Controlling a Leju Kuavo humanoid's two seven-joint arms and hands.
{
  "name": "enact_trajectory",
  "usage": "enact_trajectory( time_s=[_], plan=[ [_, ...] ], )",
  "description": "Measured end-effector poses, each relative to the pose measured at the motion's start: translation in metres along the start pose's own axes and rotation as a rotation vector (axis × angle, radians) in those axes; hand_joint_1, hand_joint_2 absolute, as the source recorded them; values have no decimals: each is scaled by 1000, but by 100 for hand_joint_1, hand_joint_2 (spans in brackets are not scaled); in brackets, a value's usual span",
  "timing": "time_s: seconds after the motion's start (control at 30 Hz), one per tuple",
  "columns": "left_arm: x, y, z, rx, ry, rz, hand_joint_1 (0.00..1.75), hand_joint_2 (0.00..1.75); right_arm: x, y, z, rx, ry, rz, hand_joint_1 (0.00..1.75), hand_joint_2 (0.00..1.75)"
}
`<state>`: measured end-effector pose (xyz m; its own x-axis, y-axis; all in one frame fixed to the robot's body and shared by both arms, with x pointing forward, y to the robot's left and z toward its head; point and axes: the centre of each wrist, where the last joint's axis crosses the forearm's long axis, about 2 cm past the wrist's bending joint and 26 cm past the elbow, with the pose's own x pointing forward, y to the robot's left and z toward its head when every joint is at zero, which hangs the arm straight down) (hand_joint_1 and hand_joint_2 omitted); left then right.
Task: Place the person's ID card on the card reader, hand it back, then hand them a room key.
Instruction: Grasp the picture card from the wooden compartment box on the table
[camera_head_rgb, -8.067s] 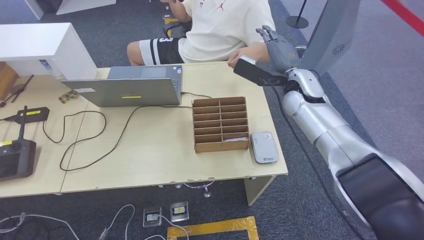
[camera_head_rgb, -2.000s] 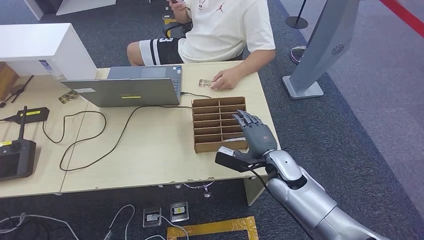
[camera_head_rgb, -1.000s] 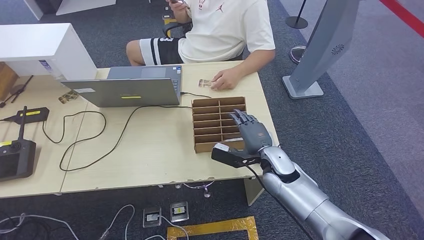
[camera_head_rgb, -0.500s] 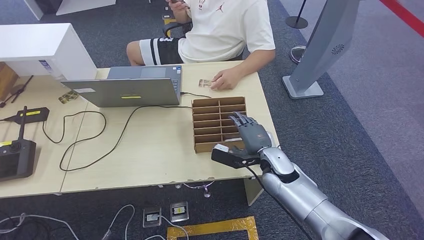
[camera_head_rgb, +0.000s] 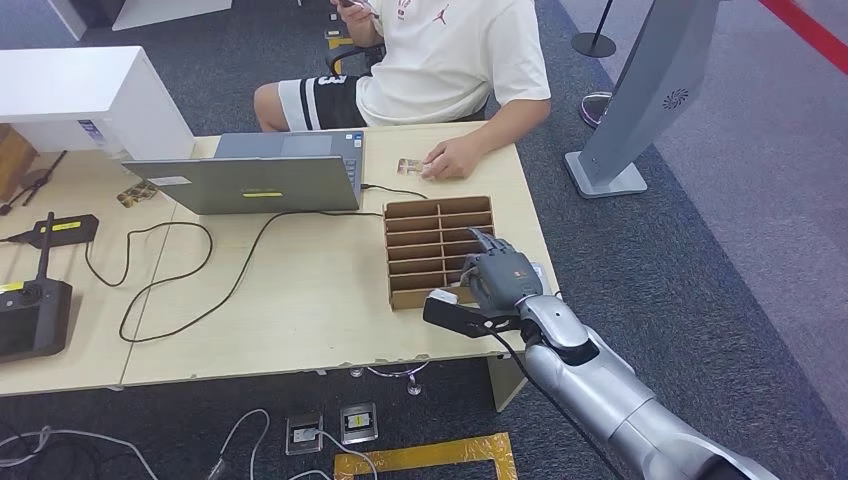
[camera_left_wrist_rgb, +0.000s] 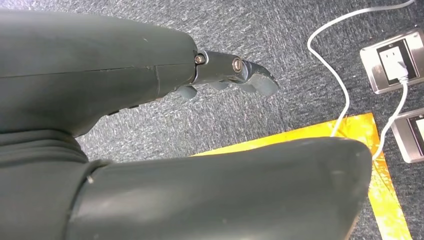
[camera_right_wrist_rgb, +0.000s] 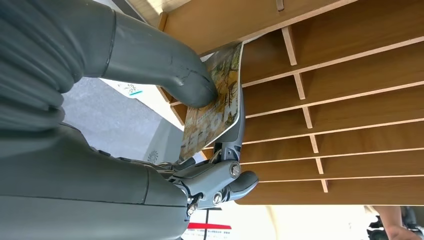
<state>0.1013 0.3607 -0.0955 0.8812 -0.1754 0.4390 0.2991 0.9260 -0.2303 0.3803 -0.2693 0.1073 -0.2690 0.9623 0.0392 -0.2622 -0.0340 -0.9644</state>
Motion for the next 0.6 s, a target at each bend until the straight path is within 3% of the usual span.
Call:
enact_trajectory(
  time_s=[0.3,0.43,0.6],
  plan=[
    [0,-4,-2,-7,-3,2,0,0,0,0,0,5,2,-6,160,175],
    [1,-5,-2,-9,-4,2,0,0,0,0,0,8,2,-14,172,175],
    [0,-4,-2,-9,-2,-4,0,0,0,0,0,0,2,-18,175,175]
  ],
)
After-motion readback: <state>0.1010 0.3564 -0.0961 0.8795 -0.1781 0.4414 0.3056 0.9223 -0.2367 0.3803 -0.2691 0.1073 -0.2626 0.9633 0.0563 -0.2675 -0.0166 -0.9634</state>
